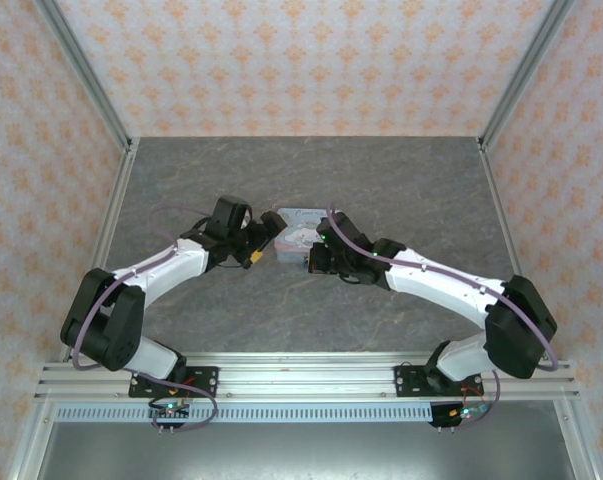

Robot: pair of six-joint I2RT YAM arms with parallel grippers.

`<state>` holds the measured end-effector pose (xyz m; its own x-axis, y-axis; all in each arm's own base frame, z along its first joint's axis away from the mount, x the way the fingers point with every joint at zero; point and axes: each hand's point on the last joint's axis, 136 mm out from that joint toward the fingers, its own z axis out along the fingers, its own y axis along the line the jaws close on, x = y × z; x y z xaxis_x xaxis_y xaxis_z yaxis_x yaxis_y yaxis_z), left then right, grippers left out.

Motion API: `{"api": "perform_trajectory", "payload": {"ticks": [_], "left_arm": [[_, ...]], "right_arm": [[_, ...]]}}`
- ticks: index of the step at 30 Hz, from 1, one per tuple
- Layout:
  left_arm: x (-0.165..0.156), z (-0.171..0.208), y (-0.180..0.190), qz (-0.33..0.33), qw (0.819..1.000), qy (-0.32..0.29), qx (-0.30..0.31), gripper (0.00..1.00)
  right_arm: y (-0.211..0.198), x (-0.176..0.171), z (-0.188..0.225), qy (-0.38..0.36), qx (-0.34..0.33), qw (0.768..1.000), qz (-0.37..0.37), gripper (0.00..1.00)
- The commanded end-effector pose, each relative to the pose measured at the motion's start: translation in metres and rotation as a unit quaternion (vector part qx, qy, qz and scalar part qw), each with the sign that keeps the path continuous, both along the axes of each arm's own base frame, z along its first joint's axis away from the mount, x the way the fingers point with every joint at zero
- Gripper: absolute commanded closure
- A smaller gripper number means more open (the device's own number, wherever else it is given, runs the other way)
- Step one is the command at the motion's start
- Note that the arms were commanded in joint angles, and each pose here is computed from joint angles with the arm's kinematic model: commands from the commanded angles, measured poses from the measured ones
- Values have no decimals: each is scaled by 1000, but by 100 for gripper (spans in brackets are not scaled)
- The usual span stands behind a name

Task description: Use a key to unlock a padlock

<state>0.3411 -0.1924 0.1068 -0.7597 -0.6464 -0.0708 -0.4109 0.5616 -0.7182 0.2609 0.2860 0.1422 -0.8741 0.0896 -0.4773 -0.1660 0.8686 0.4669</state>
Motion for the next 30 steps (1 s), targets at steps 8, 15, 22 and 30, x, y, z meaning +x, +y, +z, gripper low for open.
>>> {"api": "perform_trajectory", "payload": {"ticks": [8,15,22,30], "left_arm": [[2,30,-23,85,983,9,-163,0],[6,39,-47,97,968,26,-232,7],[7,47,-50,115,957,25,-264,20],[7,53,-57,124,946,24,-298,31]], "right_arm": [[18,11,33,-11,76,997,-20,100],[26,28,61,-33,117,991,-54,100],[28,47,82,-61,138,984,-94,100],[39,61,86,-63,158,979,-111,100]]}}
